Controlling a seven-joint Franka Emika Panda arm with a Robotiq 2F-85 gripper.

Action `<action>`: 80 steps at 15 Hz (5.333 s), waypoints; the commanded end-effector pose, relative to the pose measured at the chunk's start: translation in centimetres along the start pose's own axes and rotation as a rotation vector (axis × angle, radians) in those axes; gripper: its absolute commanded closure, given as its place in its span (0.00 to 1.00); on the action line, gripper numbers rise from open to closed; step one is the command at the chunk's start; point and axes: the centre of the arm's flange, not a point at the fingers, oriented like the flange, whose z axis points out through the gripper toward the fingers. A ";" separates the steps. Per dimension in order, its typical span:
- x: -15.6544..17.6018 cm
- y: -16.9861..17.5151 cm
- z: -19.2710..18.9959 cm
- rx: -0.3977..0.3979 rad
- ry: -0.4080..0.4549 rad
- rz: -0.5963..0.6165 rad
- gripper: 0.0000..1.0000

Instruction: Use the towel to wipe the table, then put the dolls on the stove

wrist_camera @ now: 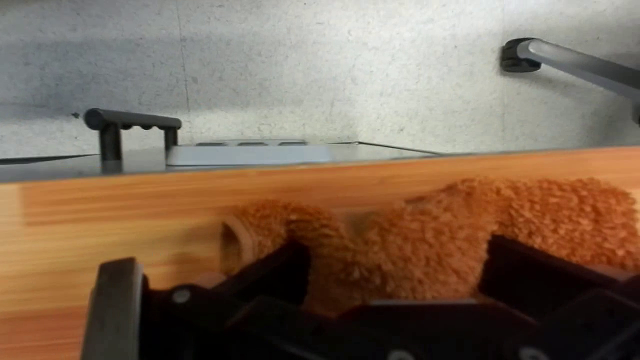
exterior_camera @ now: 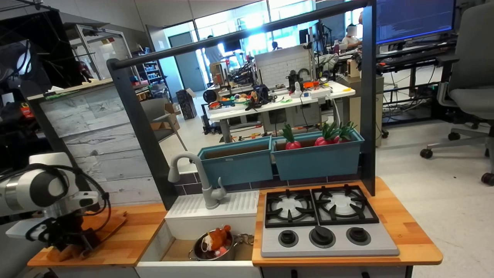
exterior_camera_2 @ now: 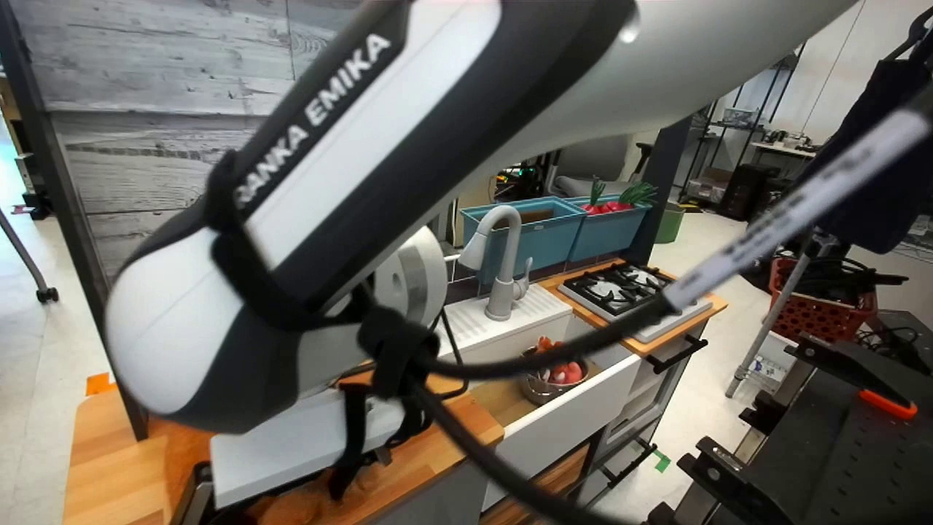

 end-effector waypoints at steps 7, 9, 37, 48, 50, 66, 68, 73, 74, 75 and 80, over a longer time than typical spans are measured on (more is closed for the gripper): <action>2.9 -4.9 2.2 0.006 0.186 0.006 0.00; 3.0 0.6 1.5 0.026 0.150 0.114 0.00; -2.3 9.2 3.3 0.032 -0.249 0.497 0.00; -2.2 10.2 -7.6 0.153 -0.011 0.487 0.00; -1.0 10.9 -11.0 0.188 0.114 0.501 0.00; 3.4 10.2 -7.7 0.074 0.223 0.491 0.00; 4.2 9.3 -5.1 0.045 0.213 0.484 0.00; 1.9 9.4 -4.2 0.071 0.213 0.465 0.00; 2.1 9.4 -4.3 0.072 0.214 0.466 0.00; 2.6 9.0 -4.3 0.076 0.235 0.484 0.00; 5.5 3.5 1.9 -0.014 0.153 0.504 0.00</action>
